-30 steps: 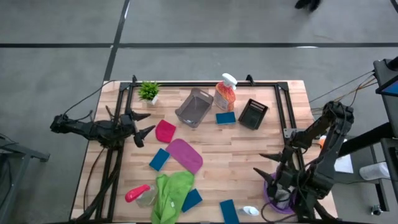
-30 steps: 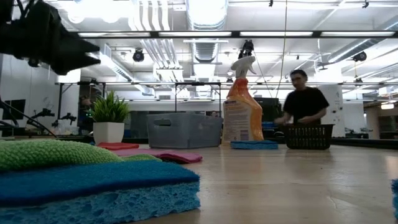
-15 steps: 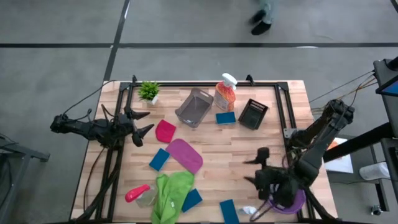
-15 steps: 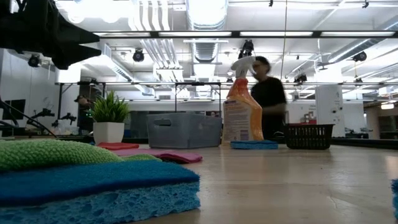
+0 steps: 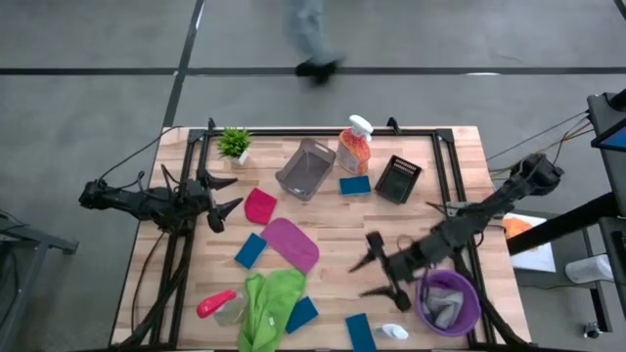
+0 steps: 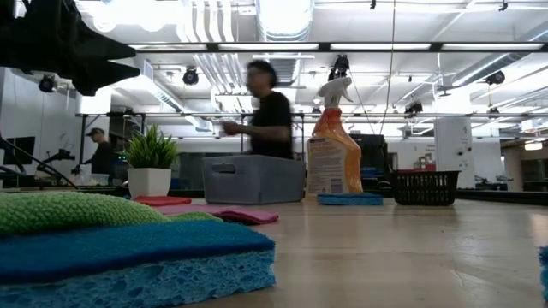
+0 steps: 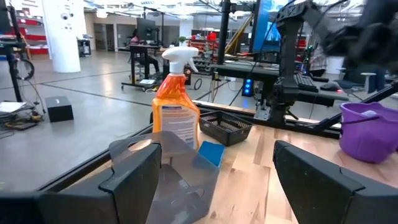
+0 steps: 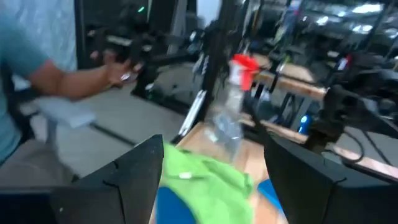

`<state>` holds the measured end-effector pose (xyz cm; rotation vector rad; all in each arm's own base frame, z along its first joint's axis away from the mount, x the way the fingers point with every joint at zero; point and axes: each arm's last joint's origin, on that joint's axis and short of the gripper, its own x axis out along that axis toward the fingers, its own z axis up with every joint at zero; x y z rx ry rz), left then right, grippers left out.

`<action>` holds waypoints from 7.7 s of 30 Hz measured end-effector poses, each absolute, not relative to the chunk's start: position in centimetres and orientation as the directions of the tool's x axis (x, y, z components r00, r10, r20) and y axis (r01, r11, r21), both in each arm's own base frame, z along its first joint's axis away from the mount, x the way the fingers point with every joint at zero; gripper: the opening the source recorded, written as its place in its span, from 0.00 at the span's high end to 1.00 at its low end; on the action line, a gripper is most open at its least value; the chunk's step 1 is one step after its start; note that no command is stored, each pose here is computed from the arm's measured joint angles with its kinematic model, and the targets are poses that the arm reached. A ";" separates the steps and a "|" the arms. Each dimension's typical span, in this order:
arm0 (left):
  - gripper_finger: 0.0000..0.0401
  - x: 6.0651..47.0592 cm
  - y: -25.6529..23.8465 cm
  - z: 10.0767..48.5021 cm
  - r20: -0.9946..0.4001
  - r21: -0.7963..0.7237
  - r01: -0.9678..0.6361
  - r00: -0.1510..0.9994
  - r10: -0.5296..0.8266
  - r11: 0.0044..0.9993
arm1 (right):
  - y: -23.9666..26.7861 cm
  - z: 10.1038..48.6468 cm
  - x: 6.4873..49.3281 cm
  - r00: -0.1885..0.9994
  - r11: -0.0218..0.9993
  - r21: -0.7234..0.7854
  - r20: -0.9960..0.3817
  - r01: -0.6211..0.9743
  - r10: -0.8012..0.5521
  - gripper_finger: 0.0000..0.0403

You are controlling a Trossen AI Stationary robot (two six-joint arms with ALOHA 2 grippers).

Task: Pick & Place Kitchen Items
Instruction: Put the transparent spray bottle into the gray bin

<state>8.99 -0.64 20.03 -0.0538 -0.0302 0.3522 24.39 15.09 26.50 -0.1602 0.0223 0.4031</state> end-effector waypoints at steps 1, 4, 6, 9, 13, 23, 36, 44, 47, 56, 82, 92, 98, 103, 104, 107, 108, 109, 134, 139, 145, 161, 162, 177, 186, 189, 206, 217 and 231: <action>0.22 9.0 -0.6 20.0 0.020 -0.061 -0.342 0.939 0.344 0.938 | 14.4 26.2 24.5 0.920 0.909 -0.147 -0.041 -0.391 0.389 0.32; 0.22 9.1 -0.7 19.9 0.010 -0.071 -0.328 0.944 0.329 0.942 | 12.7 25.4 24.8 0.925 0.914 -0.142 -0.050 -0.380 0.377 0.32; 0.22 9.4 -0.8 19.7 -0.022 -0.077 -0.322 0.947 0.321 0.944 | 12.1 25.4 24.8 0.928 0.917 -0.140 -0.047 -0.373 0.370 0.32; 0.22 10.0 -1.0 19.4 -0.089 -0.078 -0.329 0.942 0.322 0.941 | 11.7 25.7 24.7 0.927 0.914 -0.155 -0.044 -0.375 0.373 0.32; 0.22 11.1 -1.2 19.3 -0.182 -0.074 -0.350 0.925 0.332 0.934 | 11.4 26.3 24.0 0.924 0.905 -0.190 -0.058 -0.381 0.377 0.32; 0.22 14.0 -2.1 23.8 -0.316 0.035 -0.354 0.883 0.346 0.935 | 11.0 26.0 23.1 0.915 0.895 -0.201 -0.159 -0.398 0.371 0.32; 0.22 19.8 -4.1 28.7 -0.487 0.106 -0.240 0.834 0.260 0.965 | 11.4 24.1 24.1 0.899 0.892 -0.183 -0.240 -0.413 0.367 0.32; 0.22 22.3 -5.5 31.2 -0.543 0.146 -0.210 0.800 0.255 0.967 | 11.6 24.6 23.7 0.896 0.891 -0.169 -0.229 -0.421 0.380 0.32; 0.22 22.7 -6.1 31.7 -0.526 0.168 -0.175 0.816 0.238 0.970 | 11.7 24.6 23.6 0.894 0.888 -0.168 -0.224 -0.429 0.389 0.32; 0.22 19.5 -7.9 33.3 -0.604 0.092 -0.128 0.782 0.158 0.987 | 12.3 23.3 24.2 0.875 0.880 -0.151 -0.274 -0.450 0.400 0.32; 0.22 13.5 -13.4 39.1 -0.742 -0.392 0.011 0.587 -0.323 0.920 | 12.1 23.2 24.0 0.867 0.884 -0.130 -0.304 -0.448 0.395 0.32; 0.22 14.6 -15.4 37.7 -0.799 -0.460 -0.087 0.475 -0.369 0.884 | 12.0 23.1 24.0 0.871 0.894 -0.123 -0.314 -0.432 0.377 0.32; 0.22 14.9 -15.7 39.0 -0.781 -0.495 -0.091 0.483 -0.396 0.864 | 12.0 23.1 24.0 0.871 0.895 -0.122 -0.317 -0.429 0.374 0.32; 0.22 14.8 -15.6 40.3 -0.762 -0.518 -0.120 0.514 -0.394 0.847 | 12.0 23.0 23.9 0.869 0.897 -0.114 -0.325 -0.427 0.373 0.32; 0.23 14.9 -15.7 40.5 -0.772 -0.512 -0.135 0.506 -0.385 0.848 | 12.0 23.0 23.9 0.869 0.897 -0.113 -0.326 -0.427 0.372 0.32; 0.27 15.3 -16.2 40.5 -0.819 -0.459 -0.177 0.463 -0.338 0.871 | 12.0 23.0 23.9 0.870 0.900 -0.114 -0.330 -0.421 0.366 0.32; 0.29 15.6 -16.5 40.5 -0.833 -0.440 -0.184 0.449 -0.323 0.879 | 11.9 22.9 23.9 0.871 0.901 -0.115 -0.333 -0.419 0.362 0.32; 0.31 15.9 -16.9 40.6 -0.845 -0.422 -0.191 0.436 -0.309 0.886 | 11.9 22.9 23.9 0.871 0.902 -0.117 -0.336 -0.416 0.358 0.32; 0.36 19.8 -21.3 39.7 -0.955 -0.186 -0.267 0.275 -0.110 0.945 | 11.7 23.0 23.7 0.881 0.917 -0.119 -0.348 -0.380 0.320 0.32; 0.30 19.8 -21.4 39.0 -0.962 -0.164 -0.286 0.257 -0.090 0.944 | 11.7 23.0 23.7 0.880 0.917 -0.120 -0.352 -0.381 0.319 0.32; 0.29 19.9 -21.6 37.4 -0.977 -0.132 -0.291 0.197 -0.075 0.948 | 11.7 23.0 23.7 0.881 0.918 -0.121 -0.353 -0.378 0.316 0.32; 0.79 19.8 -21.5 36.8 -0.985 -0.099 -0.226 0.161 -0.063 0.969 | 11.6 23.0 23.7 0.888 0.924 -0.130 -0.354 -0.358 0.294 0.32; 0.81 19.8 -21.5 36.8 -0.985 -0.101 -0.225 0.159 -0.065 0.969 | 11.6 23.0 23.7 0.888 0.924 -0.130 -0.354 -0.358 0.294 0.32; 0.81 19.6 -20.7 37.6 -0.983 -0.141 -0.201 0.146 -0.112 0.969 | 11.6 23.0 23.7 0.888 0.924 -0.130 -0.354 -0.358 0.294 0.32; 0.81 18.9 -18.9 39.2 -0.966 -0.151 -0.161 0.234 -0.111 0.975 | 11.7 23.2 23.8 0.890 0.925 -0.130 -0.348 -0.358 0.296 0.32; 0.81 18.7 -18.3 39.7 -0.947 -0.097 -0.131 0.316 -0.052 0.987 | 11.6 23.2 23.8 0.894 0.926 -0.129 -0.336 -0.356 0.297 0.32; 0.81 22.1 -11.7 40.8 -0.896 0.176 0.023 0.417 0.150 0.984 | 11.6 23.2 23.9 0.899 0.928 -0.129 -0.324 -0.349 0.293 0.32; 0.81 24.1 -5.0 42.6 -0.875 0.286 0.059 0.422 0.236 0.956 | 11.6 23.1 23.8 0.897 0.928 -0.130 -0.332 -0.350 0.292 0.32; 0.81 26.8 2.1 42.0 -0.833 0.477 0.116 0.378 0.405 0.871 | 11.6 23.1 23.9 0.899 0.929 -0.131 -0.332 -0.345 0.287 0.32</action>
